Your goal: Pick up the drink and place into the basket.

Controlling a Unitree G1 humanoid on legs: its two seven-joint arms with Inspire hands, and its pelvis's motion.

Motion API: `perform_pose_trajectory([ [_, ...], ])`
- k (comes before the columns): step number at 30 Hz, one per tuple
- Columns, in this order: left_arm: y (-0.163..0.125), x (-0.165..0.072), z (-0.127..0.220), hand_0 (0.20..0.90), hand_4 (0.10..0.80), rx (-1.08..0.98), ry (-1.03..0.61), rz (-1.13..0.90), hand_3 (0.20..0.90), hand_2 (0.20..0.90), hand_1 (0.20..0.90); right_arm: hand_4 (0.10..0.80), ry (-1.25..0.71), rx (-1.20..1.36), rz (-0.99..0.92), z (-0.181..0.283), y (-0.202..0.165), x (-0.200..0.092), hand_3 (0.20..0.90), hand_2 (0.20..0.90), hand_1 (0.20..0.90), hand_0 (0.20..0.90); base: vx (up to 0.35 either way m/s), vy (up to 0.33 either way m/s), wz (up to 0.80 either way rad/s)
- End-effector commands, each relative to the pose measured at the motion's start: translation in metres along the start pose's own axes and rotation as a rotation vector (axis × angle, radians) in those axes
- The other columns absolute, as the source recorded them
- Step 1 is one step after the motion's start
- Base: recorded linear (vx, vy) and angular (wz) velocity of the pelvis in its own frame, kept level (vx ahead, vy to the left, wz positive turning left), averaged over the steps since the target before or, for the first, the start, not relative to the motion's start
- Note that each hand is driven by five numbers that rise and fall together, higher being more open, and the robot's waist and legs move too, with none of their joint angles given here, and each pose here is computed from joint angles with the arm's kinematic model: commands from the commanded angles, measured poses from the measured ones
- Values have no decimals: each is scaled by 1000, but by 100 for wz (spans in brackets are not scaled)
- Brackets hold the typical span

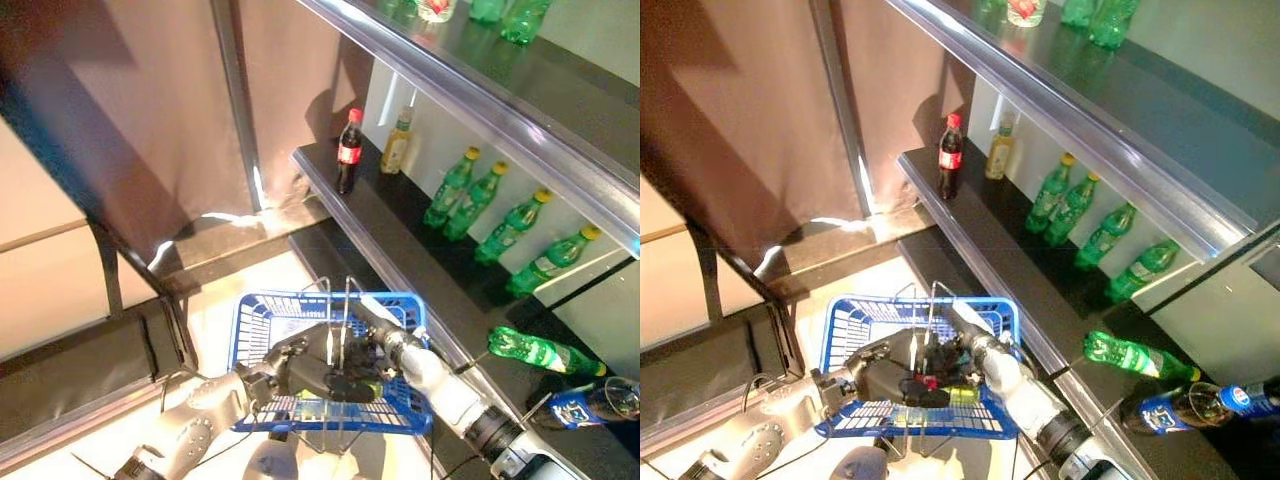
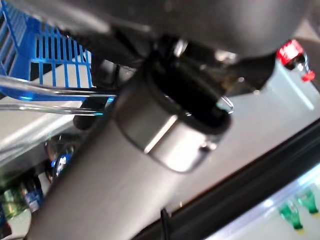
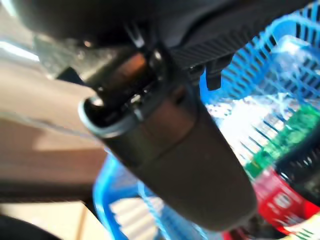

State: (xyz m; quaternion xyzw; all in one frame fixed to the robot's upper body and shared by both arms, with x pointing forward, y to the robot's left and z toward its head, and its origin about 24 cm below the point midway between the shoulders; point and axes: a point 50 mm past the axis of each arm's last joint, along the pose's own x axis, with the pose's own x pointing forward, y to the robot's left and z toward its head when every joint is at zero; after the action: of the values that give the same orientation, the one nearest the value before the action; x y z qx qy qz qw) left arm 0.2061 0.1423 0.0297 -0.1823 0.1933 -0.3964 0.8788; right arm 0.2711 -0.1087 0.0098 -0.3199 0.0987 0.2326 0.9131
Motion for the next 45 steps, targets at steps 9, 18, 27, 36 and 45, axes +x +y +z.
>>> perform_pose_trajectory([
  [9,-72,1,133,300,100,121,-808,-496,200,300,300,800,-289,82,-225,36,-58,-22,900,900,900,900,-12,16,-9],
  [18,-50,-16,131,300,100,84,-860,-401,200,300,300,800,-404,245,-350,33,-70,-51,900,900,900,900,-16,29,-10],
  [27,-24,-36,122,300,100,33,-900,-279,200,300,300,800,-377,522,-487,-5,-70,-73,900,900,900,900,-2,13,-14],
  [36,5,-56,110,300,100,-23,-904,-130,200,300,300,800,-232,650,-610,-56,-64,-93,900,900,900,900,8,-4,-14],
  [45,56,-71,60,300,100,-203,-845,169,200,300,300,800,71,848,-671,-128,-31,-112,900,900,900,900,-2,-15,-13],
])
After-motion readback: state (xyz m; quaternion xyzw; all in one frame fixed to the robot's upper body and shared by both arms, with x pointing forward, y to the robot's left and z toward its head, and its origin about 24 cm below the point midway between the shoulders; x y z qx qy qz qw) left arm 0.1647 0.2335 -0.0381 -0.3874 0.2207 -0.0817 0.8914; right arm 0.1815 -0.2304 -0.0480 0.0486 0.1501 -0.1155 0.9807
